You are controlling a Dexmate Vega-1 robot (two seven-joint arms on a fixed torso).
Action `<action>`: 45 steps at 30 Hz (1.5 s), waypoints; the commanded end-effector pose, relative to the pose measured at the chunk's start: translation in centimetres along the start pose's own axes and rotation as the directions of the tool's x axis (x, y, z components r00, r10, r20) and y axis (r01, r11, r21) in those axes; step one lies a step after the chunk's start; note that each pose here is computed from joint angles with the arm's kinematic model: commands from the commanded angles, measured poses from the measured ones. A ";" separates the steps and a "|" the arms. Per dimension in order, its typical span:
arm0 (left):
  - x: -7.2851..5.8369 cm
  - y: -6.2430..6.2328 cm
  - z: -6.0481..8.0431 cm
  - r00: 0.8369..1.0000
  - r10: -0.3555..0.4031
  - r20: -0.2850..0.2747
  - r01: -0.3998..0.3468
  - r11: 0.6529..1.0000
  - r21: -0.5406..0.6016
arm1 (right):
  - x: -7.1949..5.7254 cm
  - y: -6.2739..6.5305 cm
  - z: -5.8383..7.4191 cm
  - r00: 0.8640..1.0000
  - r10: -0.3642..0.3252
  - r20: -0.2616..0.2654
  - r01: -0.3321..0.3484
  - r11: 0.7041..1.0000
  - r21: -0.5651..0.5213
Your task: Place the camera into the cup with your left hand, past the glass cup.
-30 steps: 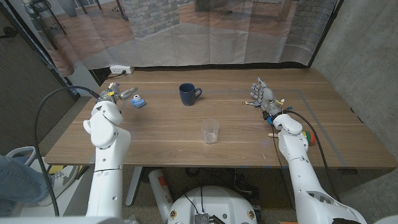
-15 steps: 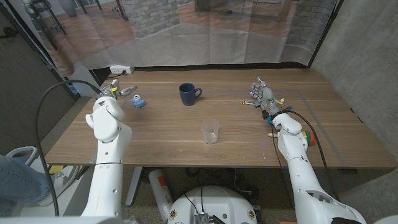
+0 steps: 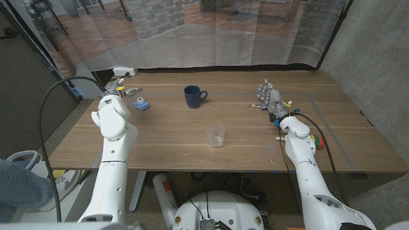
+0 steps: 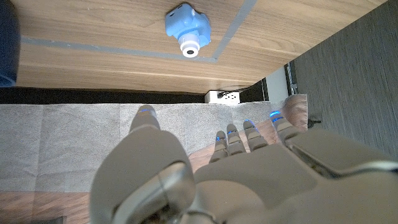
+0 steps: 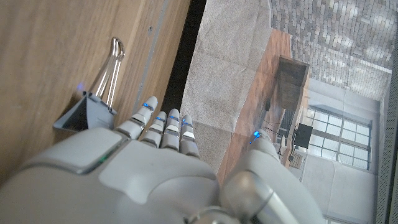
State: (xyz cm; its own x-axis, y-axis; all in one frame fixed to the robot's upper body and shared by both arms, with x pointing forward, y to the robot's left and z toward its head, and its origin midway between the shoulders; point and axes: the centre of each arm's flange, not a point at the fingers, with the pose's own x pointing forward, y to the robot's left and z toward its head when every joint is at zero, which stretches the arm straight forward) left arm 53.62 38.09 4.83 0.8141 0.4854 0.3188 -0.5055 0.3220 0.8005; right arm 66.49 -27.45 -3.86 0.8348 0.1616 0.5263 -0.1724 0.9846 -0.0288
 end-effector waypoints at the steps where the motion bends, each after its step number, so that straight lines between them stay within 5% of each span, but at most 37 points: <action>1: 0.8 0.4 0.3 1.000 0.001 -0.012 -0.001 1.000 0.008 | 0.0 0.2 0.1 1.000 -0.001 0.001 0.001 1.000 -0.005; 25: 3.6 1.3 0.7 0.975 -0.150 -0.164 0.153 0.988 0.007 | -0.2 0.3 0.2 1.000 -0.005 0.001 0.005 1.000 -0.009; 45: 5.3 1.1 1.8 0.977 -0.122 -0.176 0.148 0.979 0.141 | -0.4 0.4 0.0 1.000 -0.012 -0.001 0.012 1.000 -0.009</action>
State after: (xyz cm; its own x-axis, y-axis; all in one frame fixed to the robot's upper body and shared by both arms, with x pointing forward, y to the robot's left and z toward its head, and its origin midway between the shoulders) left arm 56.73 39.61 7.84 0.8123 0.5699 0.1241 -0.3580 0.3192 0.8775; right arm 66.07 -27.18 -3.87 0.8355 0.1536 0.5275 -0.1611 0.9864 -0.0320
